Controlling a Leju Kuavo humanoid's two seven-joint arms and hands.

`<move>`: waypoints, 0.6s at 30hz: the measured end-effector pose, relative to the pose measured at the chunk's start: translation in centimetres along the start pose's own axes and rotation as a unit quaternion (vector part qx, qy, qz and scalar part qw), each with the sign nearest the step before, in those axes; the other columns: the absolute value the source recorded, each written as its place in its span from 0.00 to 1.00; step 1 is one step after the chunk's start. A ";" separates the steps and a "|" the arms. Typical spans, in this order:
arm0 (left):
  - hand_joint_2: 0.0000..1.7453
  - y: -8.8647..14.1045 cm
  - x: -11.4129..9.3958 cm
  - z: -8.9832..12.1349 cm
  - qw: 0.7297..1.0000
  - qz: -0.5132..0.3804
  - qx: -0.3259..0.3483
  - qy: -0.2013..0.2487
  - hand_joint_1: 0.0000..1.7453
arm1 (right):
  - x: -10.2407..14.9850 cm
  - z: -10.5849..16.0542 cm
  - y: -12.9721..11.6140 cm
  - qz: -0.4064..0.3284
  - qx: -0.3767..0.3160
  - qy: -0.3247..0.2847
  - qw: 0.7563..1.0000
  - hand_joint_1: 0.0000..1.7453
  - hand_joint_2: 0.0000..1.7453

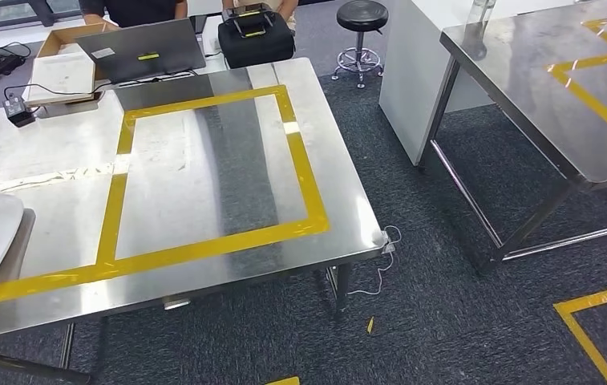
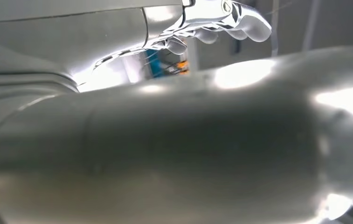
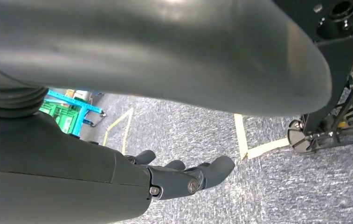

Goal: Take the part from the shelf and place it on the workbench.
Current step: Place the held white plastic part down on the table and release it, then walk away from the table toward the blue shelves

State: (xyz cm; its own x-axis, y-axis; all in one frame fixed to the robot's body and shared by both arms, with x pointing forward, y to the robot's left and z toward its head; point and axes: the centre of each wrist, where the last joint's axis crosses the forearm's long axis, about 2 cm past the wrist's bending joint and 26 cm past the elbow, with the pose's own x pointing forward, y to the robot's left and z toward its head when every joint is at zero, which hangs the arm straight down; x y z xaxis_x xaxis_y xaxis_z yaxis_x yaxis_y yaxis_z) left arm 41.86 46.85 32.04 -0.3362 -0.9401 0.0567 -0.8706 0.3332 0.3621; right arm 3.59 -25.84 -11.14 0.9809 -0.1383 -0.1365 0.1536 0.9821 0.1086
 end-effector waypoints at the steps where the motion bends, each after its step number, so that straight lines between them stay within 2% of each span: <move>1: 0.00 0.0 0.4 0.3 1.000 0.001 -0.001 -0.008 0.00 | 0.0 0.0 0.0 -0.001 0.000 0.000 1.000 0.00 0.00; 4: 0.00 0.1 1.6 1.1 1.000 0.006 0.000 -0.027 0.00 | 0.0 0.0 0.1 -0.004 0.001 0.000 1.000 0.00 0.00; 8: 0.00 0.4 2.9 0.6 0.999 0.015 0.018 -0.047 0.00 | 0.0 0.0 0.4 -0.009 0.005 0.000 1.000 0.00 0.00; 12: 0.00 0.4 3.8 1.0 0.998 0.024 0.023 -0.053 0.00 | -0.1 0.0 0.6 -0.011 0.007 0.000 1.000 0.00 0.00; 18: 0.00 0.5 5.6 3.4 0.997 0.036 0.012 -0.063 0.00 | -0.1 0.0 0.6 -0.013 0.008 -0.001 1.000 0.00 0.00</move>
State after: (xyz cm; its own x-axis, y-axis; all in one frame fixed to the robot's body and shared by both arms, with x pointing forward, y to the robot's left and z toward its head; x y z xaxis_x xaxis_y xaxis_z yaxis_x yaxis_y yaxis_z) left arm 38.36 42.03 29.34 -0.4397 -0.8975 -0.0350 -0.8502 0.4034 0.3384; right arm 3.62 -25.23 -11.10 0.9768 -0.1646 -0.1370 0.1813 0.9761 0.1201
